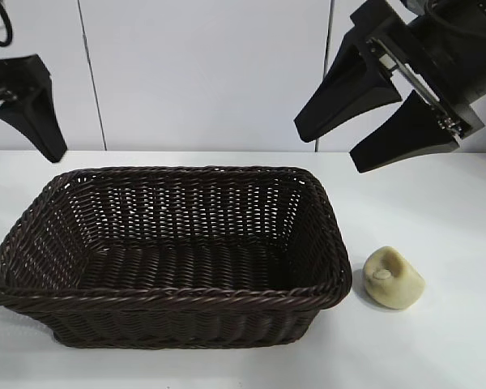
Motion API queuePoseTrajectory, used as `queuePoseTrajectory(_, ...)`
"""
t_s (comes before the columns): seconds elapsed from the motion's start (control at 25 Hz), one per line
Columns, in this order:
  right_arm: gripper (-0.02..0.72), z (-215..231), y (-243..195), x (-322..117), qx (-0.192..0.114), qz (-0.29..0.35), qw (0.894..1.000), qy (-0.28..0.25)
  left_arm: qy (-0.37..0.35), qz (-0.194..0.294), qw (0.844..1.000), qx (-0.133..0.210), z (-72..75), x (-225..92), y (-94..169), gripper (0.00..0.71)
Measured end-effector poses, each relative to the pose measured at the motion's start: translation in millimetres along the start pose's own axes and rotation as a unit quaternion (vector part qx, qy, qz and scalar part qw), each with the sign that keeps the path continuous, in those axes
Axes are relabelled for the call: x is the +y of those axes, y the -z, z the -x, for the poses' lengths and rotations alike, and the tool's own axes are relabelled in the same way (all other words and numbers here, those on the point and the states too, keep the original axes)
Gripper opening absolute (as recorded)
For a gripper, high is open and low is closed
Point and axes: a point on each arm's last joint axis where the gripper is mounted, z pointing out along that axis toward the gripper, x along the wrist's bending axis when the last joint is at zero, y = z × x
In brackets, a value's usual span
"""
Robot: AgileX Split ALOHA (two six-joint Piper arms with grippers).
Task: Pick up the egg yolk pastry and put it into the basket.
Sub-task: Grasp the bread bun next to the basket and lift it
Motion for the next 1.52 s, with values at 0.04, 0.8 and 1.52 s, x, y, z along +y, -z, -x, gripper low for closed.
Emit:
queuePoseTrajectory(0.04,0.567,0,0,0,0.000,0.000,1.000,0.000,-0.006,0.000,1.000,0.009,-1.0,-1,3,0.666)
queuePoseTrajectory(0.8,0.567,0,0,0,0.000,0.000,1.000,0.000,0.089,-0.035,0.988,0.119,-68.4,-16,22,0.665)
queuePoseTrajectory(1.52,0.567,0,0,0,0.000,0.000,1.000,0.000,0.060,0.021,0.992,0.109,-10.6,-123,126,0.664)
